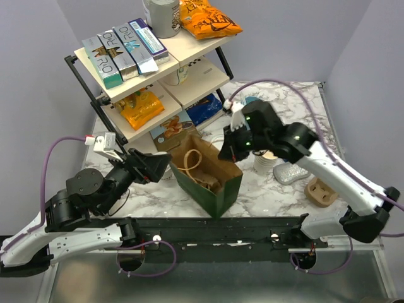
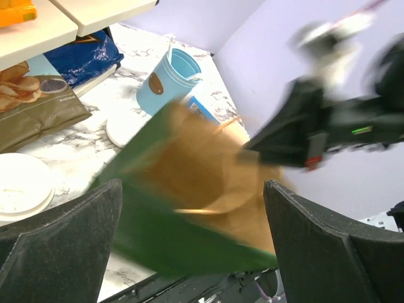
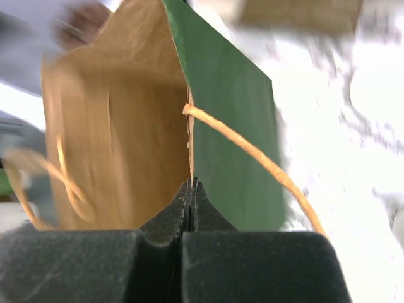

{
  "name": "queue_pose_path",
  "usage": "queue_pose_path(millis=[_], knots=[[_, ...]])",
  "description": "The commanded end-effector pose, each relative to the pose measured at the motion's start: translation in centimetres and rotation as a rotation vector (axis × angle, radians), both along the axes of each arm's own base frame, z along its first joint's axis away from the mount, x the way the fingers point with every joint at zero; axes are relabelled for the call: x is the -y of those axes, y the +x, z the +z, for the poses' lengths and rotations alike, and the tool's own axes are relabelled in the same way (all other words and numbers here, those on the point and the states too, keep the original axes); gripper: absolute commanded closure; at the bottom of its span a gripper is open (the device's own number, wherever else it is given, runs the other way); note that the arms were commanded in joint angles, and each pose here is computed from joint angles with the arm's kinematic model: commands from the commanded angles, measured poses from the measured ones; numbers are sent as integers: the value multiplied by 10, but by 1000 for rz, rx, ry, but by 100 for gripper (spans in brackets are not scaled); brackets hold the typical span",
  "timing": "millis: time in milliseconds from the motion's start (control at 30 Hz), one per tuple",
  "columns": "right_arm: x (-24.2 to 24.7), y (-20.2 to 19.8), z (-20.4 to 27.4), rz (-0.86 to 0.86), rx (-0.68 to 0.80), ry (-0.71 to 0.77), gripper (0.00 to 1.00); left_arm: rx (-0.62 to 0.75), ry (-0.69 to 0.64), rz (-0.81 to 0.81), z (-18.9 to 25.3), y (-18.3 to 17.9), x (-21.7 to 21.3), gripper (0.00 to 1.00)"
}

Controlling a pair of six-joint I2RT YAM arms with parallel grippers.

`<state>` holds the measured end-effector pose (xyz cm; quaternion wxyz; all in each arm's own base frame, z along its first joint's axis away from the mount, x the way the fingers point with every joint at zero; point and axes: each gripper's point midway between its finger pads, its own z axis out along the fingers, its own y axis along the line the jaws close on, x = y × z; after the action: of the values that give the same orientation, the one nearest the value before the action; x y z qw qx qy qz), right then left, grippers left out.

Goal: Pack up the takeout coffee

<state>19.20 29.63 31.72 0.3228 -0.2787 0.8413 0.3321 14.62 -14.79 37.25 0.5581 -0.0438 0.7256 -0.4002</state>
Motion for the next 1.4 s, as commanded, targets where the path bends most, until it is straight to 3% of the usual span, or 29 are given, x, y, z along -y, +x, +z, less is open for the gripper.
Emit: queue_pose_path(millis=[0,233,400,633,833,1100,1233,1367], knots=[[5,17,-77,-71,-89,-177,99,-12,12,50,-3,3,-12,1],[-6,21,3,32,112,-31,99,-32,66,76,-8,11,-2,1],[-5,5,28,170,206,9,99,-48,139,128,-10,24,8,1],[11,14,48,249,493,-37,99,-50,249,57,-19,28,39,1],[19,43,46,145,581,-123,99,-172,332,59,-69,30,57,1],[24,40,58,104,682,-82,99,-310,384,53,-129,25,68,1],[17,28,50,194,827,-84,99,-340,438,3,-174,14,63,1],[15,19,36,244,882,-106,99,-337,396,-66,-191,5,71,1]])
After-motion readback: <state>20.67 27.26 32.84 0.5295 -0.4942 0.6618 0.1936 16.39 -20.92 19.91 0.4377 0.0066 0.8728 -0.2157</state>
